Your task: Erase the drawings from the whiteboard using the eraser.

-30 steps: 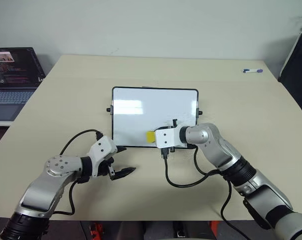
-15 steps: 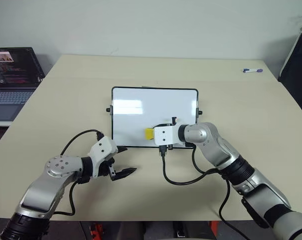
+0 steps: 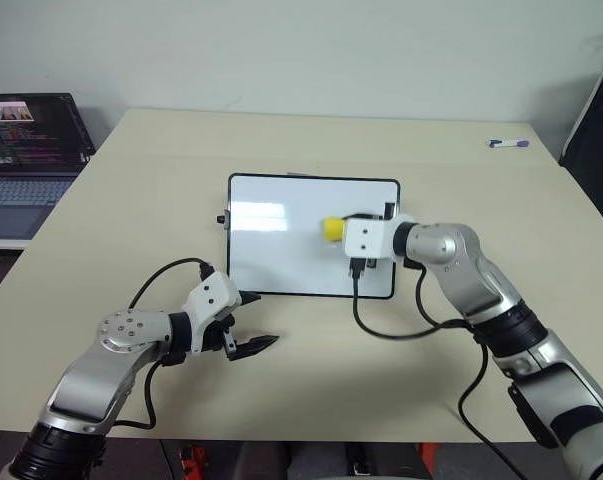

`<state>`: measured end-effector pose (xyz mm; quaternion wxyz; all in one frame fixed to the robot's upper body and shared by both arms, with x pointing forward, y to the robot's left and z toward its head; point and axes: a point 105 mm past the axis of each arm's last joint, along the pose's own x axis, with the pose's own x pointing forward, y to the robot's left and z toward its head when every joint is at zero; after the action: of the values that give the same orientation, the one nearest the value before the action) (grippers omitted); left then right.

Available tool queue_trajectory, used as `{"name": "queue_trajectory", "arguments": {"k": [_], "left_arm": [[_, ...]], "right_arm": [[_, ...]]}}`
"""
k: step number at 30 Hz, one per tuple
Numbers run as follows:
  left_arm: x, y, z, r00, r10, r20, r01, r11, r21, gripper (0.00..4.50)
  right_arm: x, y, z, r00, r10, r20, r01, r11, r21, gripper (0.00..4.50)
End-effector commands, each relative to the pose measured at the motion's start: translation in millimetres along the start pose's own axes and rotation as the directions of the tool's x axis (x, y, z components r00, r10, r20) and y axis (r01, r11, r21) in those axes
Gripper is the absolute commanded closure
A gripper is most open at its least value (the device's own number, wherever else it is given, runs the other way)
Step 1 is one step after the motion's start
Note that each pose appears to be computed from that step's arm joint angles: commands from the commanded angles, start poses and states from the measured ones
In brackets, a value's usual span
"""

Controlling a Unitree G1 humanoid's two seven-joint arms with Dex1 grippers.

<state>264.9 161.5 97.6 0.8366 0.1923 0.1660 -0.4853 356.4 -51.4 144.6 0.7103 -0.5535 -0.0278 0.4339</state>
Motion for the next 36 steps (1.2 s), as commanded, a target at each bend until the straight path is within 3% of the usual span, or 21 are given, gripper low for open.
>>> {"name": "queue_trajectory", "arguments": {"k": [1, 4, 7, 12, 14, 19, 24, 26, 28, 31, 36], "left_arm": [[3, -4, 21, 0.998, -0.035, 0.048, 0.032, 0.998, 0.059, 0.00], [5, -3, 29, 0.997, -0.048, 0.063, 0.043, 0.996, 0.080, 0.00], [9, -3, 43, 0.995, -0.063, 0.084, 0.052, 0.992, 0.118, 0.00], [19, -5, 73, 0.984, -0.124, 0.130, 0.096, 0.974, 0.207, 0.00], [24, -7, 85, 0.977, -0.161, 0.142, 0.123, 0.962, 0.245, 0.00], [44, -17, 112, 0.945, -0.289, 0.155, 0.222, 0.912, 0.345, 0.00], [67, -27, 126, 0.905, -0.408, 0.122, 0.326, 0.848, 0.419, 0.00], [87, -31, 138, 0.886, -0.449, 0.119, 0.364, 0.831, 0.420, 0.00], [102, -33, 142, 0.879, -0.467, 0.091, 0.382, 0.807, 0.451, 0.00], [122, -40, 146, 0.869, -0.492, 0.050, 0.405, 0.766, 0.499, 0.00], [135, -47, 149, 0.864, -0.503, 0.018, 0.406, 0.719, 0.564, 0.00]], "right_arm": [[-2, 16, -5, 0.998, 0.058, -0.037, -0.058, 0.998, -0.009, 3.19], [-6, 3, 1, 0.999, -0.031, -0.013, 0.032, 0.999, 0.039, 3.19], [-25, -18, 5, 0.983, -0.182, 0.035, 0.168, 0.954, 0.247, 3.19], [-81, -25, 10, 0.919, -0.381, 0.102, 0.227, 0.721, 0.655, 3.19], [-101, -21, 9, 0.892, -0.445, 0.076, 0.252, 0.631, 0.734, 3.19], [-136, 7, -12, 0.897, -0.432, -0.093, 0.328, 0.513, 0.793, 3.19], [-149, 43, -41, 0.897, -0.340, -0.283, 0.413, 0.410, 0.813, 3.19], [-147, 69, -73, 0.848, -0.241, -0.473, 0.530, 0.333, 0.780, 3.19], [-141, 75, -84, 0.805, -0.235, -0.545, 0.592, 0.262, 0.762, 3.19], [-131, 73, -93, 0.749, -0.269, -0.606, 0.657, 0.173, 0.734, 3.19], [-122, 67, -97, 0.721, -0.289, -0.630, 0.681, 0.124, 0.722, 3.19]]}}
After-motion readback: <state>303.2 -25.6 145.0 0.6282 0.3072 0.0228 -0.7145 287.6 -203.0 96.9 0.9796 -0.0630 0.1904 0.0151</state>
